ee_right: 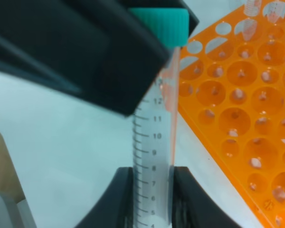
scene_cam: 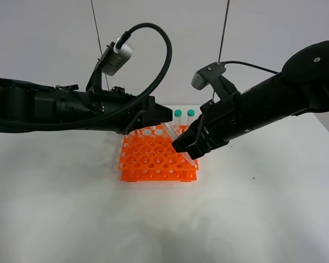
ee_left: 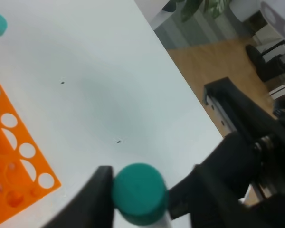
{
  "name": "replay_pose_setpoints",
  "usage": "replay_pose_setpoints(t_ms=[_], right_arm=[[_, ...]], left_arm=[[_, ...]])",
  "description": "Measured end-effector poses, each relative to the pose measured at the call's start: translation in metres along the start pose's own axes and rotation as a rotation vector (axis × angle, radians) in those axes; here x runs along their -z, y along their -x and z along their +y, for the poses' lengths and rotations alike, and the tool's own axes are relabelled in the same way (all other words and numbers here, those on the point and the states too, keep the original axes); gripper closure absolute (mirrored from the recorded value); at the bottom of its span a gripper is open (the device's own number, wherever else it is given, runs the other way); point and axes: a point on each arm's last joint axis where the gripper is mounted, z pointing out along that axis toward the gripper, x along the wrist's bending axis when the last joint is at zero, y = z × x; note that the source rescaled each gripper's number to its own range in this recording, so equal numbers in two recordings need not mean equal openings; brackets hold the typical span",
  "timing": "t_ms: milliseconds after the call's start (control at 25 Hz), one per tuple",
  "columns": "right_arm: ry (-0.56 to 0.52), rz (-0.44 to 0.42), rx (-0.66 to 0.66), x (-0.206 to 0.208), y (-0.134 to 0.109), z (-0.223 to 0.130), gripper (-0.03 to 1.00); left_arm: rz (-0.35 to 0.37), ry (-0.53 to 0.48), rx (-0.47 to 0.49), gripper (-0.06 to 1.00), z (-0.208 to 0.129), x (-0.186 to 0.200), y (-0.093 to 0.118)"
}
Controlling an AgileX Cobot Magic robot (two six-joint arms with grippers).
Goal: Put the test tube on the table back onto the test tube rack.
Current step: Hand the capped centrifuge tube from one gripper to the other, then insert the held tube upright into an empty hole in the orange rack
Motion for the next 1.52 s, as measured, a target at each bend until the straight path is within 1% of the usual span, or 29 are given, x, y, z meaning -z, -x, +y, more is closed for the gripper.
replay_pose_setpoints(t_ms=[40,520,560,600,640,680,720,760,840,880,1000,1080,1200,1240,1360,1440,1520], right_arm=[[0.000,0.000,0.000,0.000,0.000,0.000,0.94],[0.001,-0.003,0.002,0.000,0.000,0.000,0.93],[0.003,-0.006,0.003,0.000,0.001,0.000,0.88],[0.006,-0.012,0.004,0.000,0.001,0.001,0.76],[0.010,-0.020,0.004,0.000,0.002,0.001,0.61],[0.013,-0.026,0.005,0.000,0.002,0.001,0.41],[0.014,-0.030,0.007,0.000,0.003,0.001,0.23],[0.016,-0.034,0.014,0.001,0.003,0.003,0.12],[0.015,-0.032,0.038,0.006,0.001,0.008,0.02],[0.017,-0.031,0.045,0.011,-0.001,0.012,0.00],[-0.005,-0.023,0.061,0.033,-0.010,0.028,-0.03],[-0.032,-0.047,0.048,0.049,-0.014,0.038,-0.03],[-0.083,-0.136,0.008,0.064,-0.010,0.046,-0.03],[-0.100,-0.185,-0.001,0.066,-0.007,0.046,-0.03],[-0.137,-0.280,-0.057,0.070,0.002,0.043,-0.03],[-0.157,-0.345,-0.116,0.073,0.014,0.039,-0.03],[-0.171,-0.414,-0.187,0.077,0.032,0.034,-0.03]], left_arm=[[0.002,0.000,0.001,0.94,0.000,0.000,0.000],[-0.001,0.001,0.005,0.94,0.000,0.000,0.000],[-0.007,0.000,0.005,0.94,0.000,0.000,0.000],[-0.014,-0.002,0.005,0.94,0.000,0.000,0.001],[-0.017,-0.003,0.004,0.94,0.000,0.000,0.001],[-0.018,-0.004,0.004,0.94,0.000,0.000,0.001],[-0.018,-0.004,0.004,0.94,0.000,0.000,0.001],[-0.018,-0.004,0.004,0.94,0.000,0.000,0.001],[-0.018,-0.004,0.004,0.94,0.000,0.000,0.001],[-0.018,-0.004,0.004,0.94,0.000,0.000,0.001],[-0.018,-0.004,0.004,0.94,0.000,0.000,0.001],[-0.018,-0.004,0.004,0.94,0.000,0.000,0.001],[-0.018,-0.004,0.004,0.94,0.000,0.000,0.002],[-0.018,-0.004,0.004,0.94,0.000,0.000,0.002],[-0.018,-0.004,0.004,0.94,0.000,0.000,0.002],[-0.018,-0.004,0.004,0.94,0.000,0.000,0.002],[-0.018,-0.004,0.004,0.94,0.000,0.000,0.002]])
